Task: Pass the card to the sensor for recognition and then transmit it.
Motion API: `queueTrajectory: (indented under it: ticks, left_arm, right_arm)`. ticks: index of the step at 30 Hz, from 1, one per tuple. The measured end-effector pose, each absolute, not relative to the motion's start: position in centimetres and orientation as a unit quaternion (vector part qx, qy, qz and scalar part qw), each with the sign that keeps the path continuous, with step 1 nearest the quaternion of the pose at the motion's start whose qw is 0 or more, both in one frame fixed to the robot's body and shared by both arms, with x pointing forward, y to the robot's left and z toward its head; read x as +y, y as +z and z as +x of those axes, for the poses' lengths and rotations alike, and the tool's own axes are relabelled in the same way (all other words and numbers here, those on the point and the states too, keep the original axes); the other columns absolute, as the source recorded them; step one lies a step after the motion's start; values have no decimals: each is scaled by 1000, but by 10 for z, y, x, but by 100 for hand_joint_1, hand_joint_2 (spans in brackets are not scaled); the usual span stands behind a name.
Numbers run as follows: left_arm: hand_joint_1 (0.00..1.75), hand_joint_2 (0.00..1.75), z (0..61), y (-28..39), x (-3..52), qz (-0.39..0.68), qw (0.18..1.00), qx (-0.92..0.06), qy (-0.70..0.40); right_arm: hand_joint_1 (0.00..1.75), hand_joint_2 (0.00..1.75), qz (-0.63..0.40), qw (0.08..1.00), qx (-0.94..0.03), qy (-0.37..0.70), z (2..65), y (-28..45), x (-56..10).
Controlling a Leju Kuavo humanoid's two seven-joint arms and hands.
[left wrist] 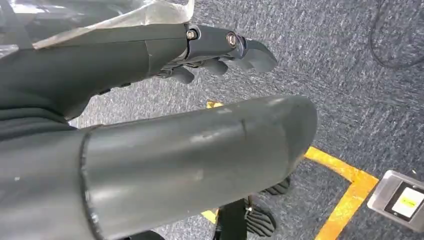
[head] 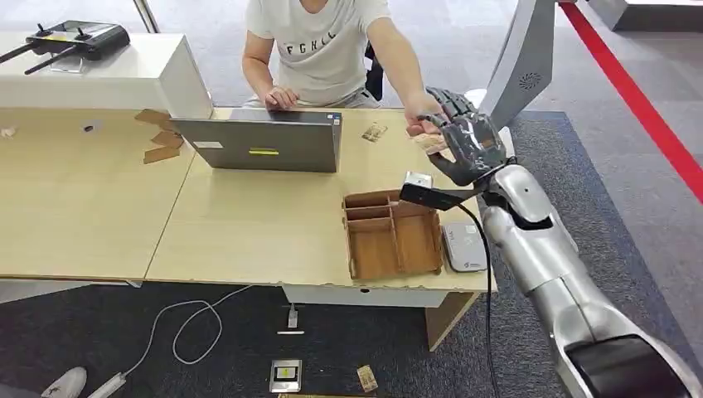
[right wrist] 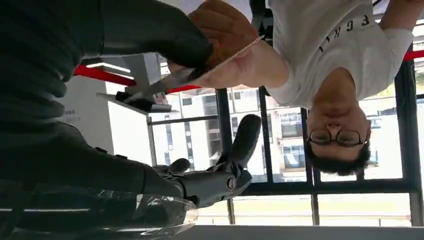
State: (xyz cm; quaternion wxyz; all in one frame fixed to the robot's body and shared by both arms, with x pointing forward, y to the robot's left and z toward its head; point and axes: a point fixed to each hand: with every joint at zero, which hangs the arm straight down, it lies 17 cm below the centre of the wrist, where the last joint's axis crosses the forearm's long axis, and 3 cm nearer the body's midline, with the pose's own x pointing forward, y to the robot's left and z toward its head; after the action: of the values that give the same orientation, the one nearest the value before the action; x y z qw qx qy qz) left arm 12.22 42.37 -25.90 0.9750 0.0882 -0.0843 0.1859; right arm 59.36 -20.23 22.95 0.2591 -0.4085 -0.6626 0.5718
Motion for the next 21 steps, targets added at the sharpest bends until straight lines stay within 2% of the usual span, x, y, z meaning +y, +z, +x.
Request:
queueTrajectory:
  ticks: [21]
  left_arm:
    - [0,0,120,-259,423,87,975,-80,186]
  right_arm:
    - [175,175,-411,266,-641,591,588,215,-214]
